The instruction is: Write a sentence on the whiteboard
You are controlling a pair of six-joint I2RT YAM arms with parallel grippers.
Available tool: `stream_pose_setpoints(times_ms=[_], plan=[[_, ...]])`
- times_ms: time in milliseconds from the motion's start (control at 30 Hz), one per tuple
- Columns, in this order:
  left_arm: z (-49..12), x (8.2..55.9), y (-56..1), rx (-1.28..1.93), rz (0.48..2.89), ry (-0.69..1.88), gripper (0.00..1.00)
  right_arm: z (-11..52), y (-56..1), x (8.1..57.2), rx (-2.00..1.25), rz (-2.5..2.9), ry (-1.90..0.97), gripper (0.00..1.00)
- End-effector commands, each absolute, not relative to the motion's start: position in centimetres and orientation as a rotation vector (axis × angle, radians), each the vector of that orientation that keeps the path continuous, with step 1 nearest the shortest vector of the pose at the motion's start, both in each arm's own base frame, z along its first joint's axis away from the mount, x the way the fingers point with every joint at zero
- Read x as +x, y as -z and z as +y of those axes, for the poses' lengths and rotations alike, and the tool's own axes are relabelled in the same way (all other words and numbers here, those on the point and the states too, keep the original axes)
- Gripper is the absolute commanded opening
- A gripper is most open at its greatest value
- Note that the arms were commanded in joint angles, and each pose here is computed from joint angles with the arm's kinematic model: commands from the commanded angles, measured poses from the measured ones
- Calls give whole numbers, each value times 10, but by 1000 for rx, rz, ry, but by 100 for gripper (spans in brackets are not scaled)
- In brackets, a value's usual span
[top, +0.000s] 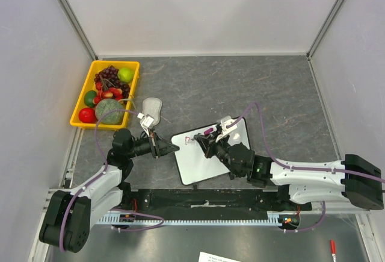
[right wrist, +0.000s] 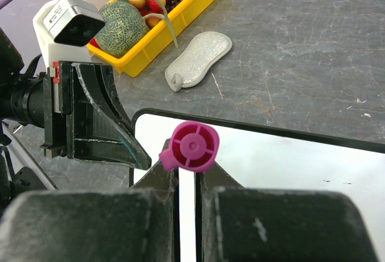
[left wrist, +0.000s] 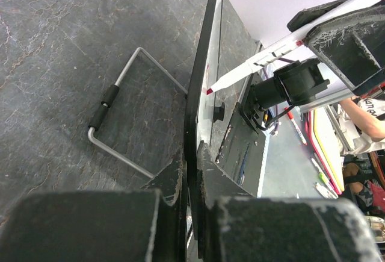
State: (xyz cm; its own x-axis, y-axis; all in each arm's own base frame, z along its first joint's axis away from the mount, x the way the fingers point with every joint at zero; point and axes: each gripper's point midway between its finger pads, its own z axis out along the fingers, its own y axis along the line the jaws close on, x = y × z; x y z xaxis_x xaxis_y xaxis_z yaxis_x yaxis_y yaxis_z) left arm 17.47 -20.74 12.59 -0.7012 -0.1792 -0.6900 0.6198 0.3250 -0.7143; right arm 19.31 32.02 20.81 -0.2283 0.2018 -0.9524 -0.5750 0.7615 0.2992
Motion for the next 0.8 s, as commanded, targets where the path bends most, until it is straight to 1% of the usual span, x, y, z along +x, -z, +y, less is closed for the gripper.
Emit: stream_pose_setpoints(times_ms=[0,200,400,600,767], plan=[[-208,174,-127,470,1833,1418,2,320,-193,195,-319,1687,-717,0],[-208,174,-128,471,1832,1418,2,328,-200,192,-302,1676,-777,0],[-208,174,-127,469,1832,1417,2,313,-224,187,-252,1617,-839,0],[-208,174,-127,469,1833,1417,2,291,-241,192,-208,1580,-785,0],[-208,174,-127,469,1832,1417,2,293,-242,198,-217,1579,-759,0]])
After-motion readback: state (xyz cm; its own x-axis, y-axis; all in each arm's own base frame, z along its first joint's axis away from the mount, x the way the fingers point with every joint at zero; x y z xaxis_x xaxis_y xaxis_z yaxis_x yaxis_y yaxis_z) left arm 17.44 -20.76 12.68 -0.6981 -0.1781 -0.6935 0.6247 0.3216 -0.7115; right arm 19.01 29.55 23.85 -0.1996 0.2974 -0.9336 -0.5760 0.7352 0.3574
